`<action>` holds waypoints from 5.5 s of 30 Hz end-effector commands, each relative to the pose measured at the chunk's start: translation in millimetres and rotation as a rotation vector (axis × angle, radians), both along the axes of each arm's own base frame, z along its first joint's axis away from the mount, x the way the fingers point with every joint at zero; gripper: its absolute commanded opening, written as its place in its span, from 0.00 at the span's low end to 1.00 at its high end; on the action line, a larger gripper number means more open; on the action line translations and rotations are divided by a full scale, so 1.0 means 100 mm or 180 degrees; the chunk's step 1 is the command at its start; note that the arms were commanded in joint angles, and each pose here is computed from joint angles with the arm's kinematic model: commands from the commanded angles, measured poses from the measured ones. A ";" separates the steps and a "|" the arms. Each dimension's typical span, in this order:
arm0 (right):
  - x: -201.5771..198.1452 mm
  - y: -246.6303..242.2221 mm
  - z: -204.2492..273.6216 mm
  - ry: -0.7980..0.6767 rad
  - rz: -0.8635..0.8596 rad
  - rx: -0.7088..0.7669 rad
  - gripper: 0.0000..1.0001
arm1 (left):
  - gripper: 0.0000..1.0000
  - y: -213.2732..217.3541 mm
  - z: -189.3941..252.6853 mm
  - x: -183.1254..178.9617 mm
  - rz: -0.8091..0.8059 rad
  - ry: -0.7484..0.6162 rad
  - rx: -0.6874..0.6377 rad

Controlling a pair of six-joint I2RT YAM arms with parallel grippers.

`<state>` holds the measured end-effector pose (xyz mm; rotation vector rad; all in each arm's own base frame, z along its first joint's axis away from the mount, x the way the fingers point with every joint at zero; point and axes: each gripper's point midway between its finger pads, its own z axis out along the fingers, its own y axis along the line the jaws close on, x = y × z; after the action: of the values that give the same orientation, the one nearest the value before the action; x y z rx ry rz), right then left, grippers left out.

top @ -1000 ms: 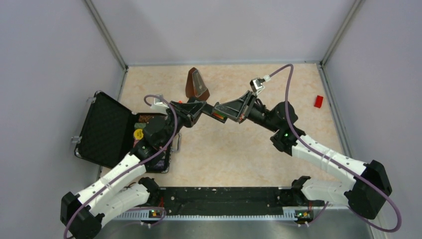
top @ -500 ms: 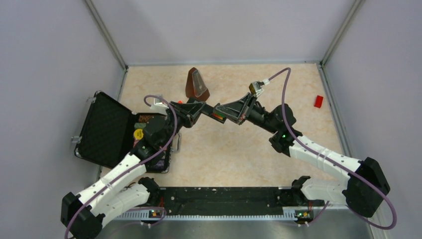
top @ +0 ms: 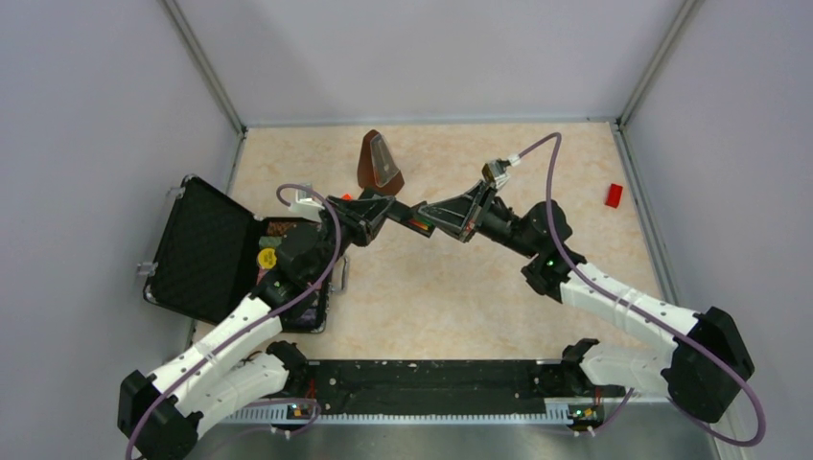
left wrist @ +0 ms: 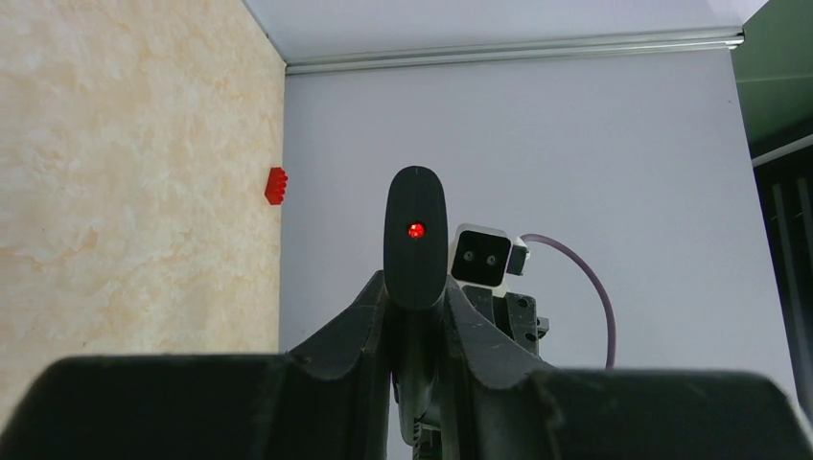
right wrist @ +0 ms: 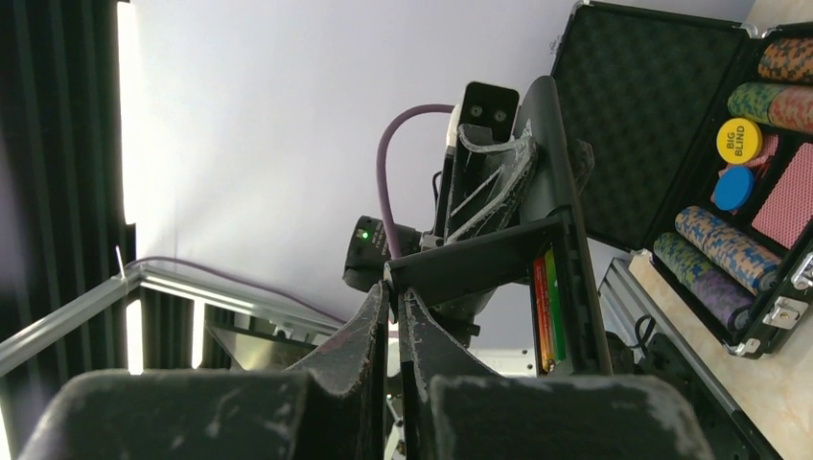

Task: Load the batteries into the remote control
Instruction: Load the battery cover into the remote control.

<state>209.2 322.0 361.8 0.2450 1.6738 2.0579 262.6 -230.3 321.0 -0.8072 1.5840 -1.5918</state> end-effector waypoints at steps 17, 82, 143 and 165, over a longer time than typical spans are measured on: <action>0.02 -0.06 -0.38 0.0352 -0.0047 -0.0574 0.10 | 0.00 0.12 0.46 -0.11 0.0023 -0.0370 -0.0412; 0.27 -0.08 -0.23 -0.0135 -0.0336 -0.0871 0.67 | 0.00 0.03 0.34 0.01 0.0015 -0.0225 -0.0366; 0.36 0.36 -0.64 -0.0068 -0.0210 -0.0873 0.31 | 0.00 -0.09 0.84 -0.17 -0.0427 -0.0525 -0.0845; 0.53 0.56 -0.39 -0.0285 -0.0181 -0.0465 0.24 | 0.00 -0.21 0.91 -0.35 -0.0883 -0.0463 -0.1132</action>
<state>248.3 368.9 316.0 0.1673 1.7906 1.8917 279.6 -234.8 325.0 -0.8946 1.5239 -1.7177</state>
